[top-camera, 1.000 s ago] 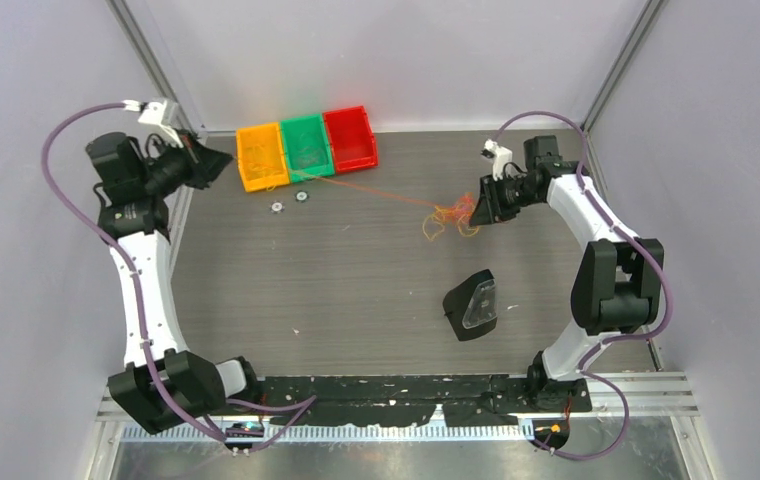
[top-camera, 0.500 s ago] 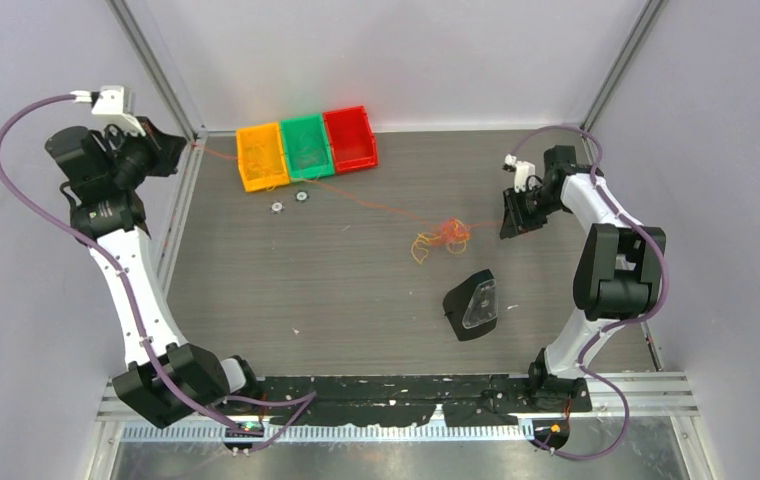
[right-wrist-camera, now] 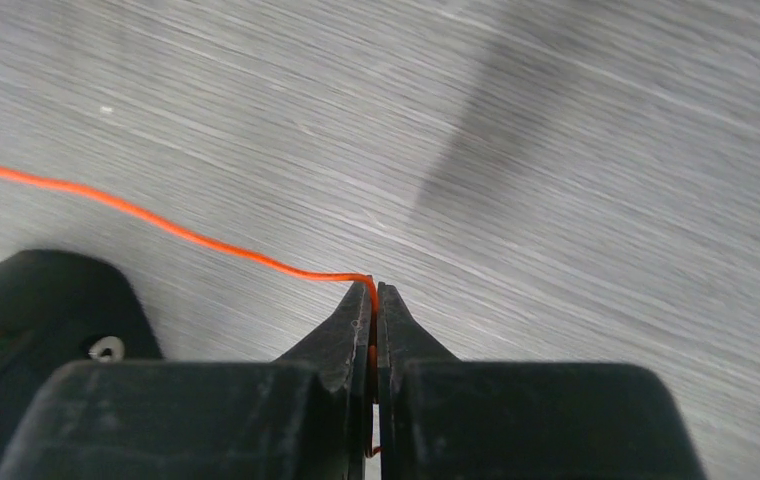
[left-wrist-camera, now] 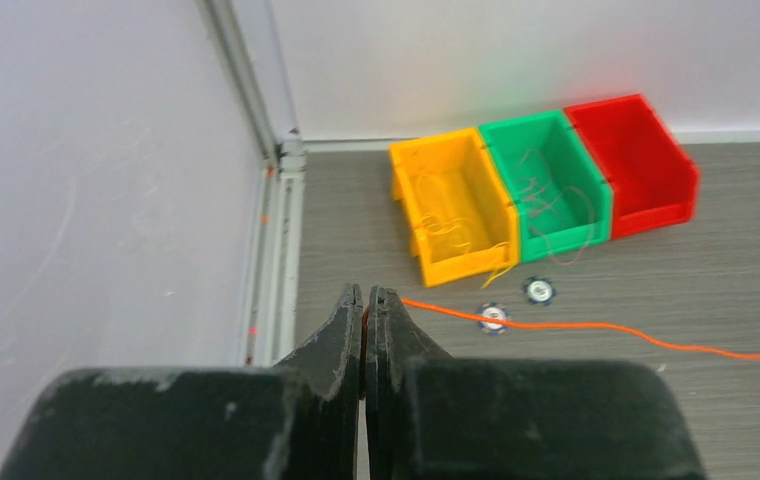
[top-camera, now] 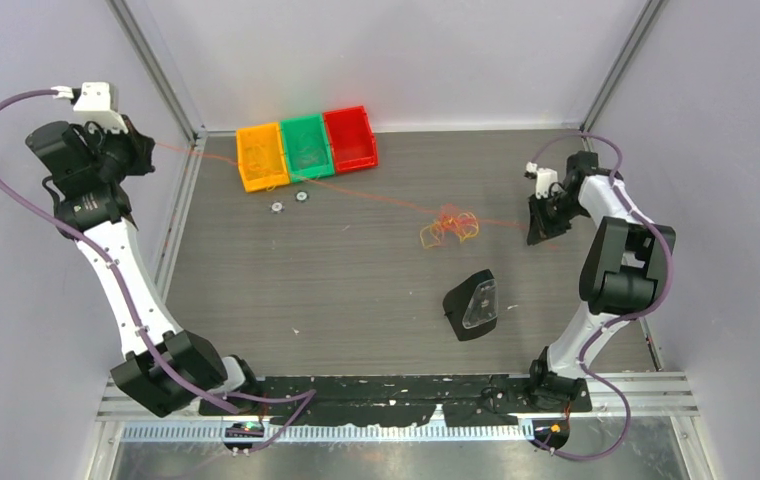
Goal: Untangle the cables
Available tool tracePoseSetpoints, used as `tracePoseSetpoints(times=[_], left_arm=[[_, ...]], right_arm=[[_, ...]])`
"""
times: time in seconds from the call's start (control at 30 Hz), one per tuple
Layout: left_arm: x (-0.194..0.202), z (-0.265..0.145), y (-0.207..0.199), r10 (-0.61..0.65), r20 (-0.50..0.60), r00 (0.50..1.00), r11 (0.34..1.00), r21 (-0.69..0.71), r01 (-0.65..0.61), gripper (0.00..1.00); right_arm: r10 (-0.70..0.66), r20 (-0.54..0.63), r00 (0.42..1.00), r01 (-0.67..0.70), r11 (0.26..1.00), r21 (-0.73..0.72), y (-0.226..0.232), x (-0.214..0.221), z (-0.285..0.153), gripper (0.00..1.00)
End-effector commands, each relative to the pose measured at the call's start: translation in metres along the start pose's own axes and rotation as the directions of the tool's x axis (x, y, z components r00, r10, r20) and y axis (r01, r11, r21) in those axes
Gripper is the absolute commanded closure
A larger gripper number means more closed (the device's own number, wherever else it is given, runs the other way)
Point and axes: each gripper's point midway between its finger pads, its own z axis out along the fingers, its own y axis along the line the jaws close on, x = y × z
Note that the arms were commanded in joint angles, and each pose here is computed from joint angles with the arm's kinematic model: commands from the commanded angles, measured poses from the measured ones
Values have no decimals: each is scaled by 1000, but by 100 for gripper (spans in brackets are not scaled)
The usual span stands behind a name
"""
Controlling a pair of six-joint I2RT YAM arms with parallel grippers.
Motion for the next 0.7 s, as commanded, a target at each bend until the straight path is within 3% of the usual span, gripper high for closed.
tracePoseSetpoints(times=[0.0, 0.23, 0.33, 0.47, 0.57, 0.67], left_arm=[[5, -6, 44, 72, -29, 997, 984, -164, -76, 100], [10, -8, 76, 97, -66, 993, 960, -257, -111, 100], [10, -5, 66, 95, -52, 994, 974, -203, -103, 100], [-2, -6, -4, 22, 36, 999, 993, 119, -26, 100], [-29, -23, -67, -52, 99, 994, 936, 351, 14, 100], [-67, -49, -122, -60, 189, 980, 883, 468, -36, 100]], right_arm=[[2, -26, 1000, 1, 991, 130, -49, 9, -17, 95], [55, -67, 996, -38, 971, 236, -103, 33, -28, 95], [70, -68, 995, -51, 966, 253, -113, 37, -31, 95], [64, -17, 998, -60, 986, 153, -92, 21, -32, 95], [14, 25, 1000, -15, 1000, 26, -53, 4, -31, 95], [-51, 68, 996, 53, 998, -34, -18, -12, -36, 95]])
